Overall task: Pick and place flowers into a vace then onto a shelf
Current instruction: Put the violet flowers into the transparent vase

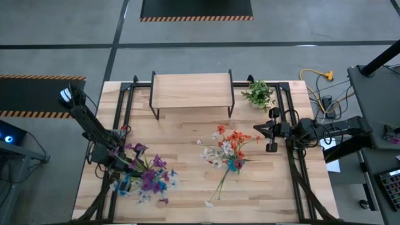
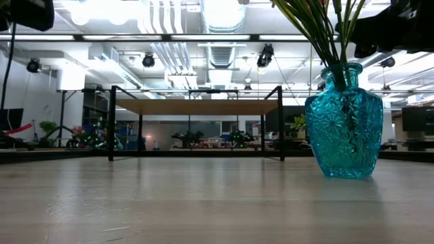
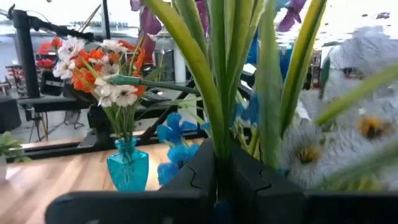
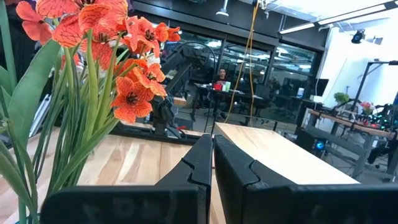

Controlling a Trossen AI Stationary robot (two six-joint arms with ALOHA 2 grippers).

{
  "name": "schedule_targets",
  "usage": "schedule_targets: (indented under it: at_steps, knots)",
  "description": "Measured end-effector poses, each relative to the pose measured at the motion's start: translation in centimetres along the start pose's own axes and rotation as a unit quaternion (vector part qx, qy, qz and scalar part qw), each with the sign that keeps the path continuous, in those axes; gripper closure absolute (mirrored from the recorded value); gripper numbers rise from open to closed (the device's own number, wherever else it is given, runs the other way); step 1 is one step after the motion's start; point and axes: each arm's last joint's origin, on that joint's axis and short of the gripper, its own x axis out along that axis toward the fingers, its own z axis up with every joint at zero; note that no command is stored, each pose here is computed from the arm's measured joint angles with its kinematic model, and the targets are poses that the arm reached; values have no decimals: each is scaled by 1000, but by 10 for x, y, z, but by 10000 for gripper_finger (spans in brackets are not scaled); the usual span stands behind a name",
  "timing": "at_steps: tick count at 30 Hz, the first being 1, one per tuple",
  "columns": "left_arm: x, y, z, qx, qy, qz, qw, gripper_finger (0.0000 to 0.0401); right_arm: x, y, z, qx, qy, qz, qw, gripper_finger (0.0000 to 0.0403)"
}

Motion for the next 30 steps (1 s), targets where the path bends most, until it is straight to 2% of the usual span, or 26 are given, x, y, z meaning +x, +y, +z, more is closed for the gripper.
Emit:
schedule_targets:
  at_steps: [8, 15, 26, 30]
  knots:
    - [-12, 8, -21, -37, 21, 1, 999, 395, 0, 0, 0, 0, 0, 0, 1000, 394]
    - [-20, 14, -31, -28, 28, 16, 999, 395, 0, 0, 0, 0, 0, 0, 1000, 394]
    - [-17, 27, -34, -15, 29, 104, 994, 395, 0, 0, 0, 0, 0, 1, 1000, 394]
    - [-13, 36, -34, -10, 27, 151, 988, 395, 0, 0, 0, 0, 0, 1, 1000, 394]
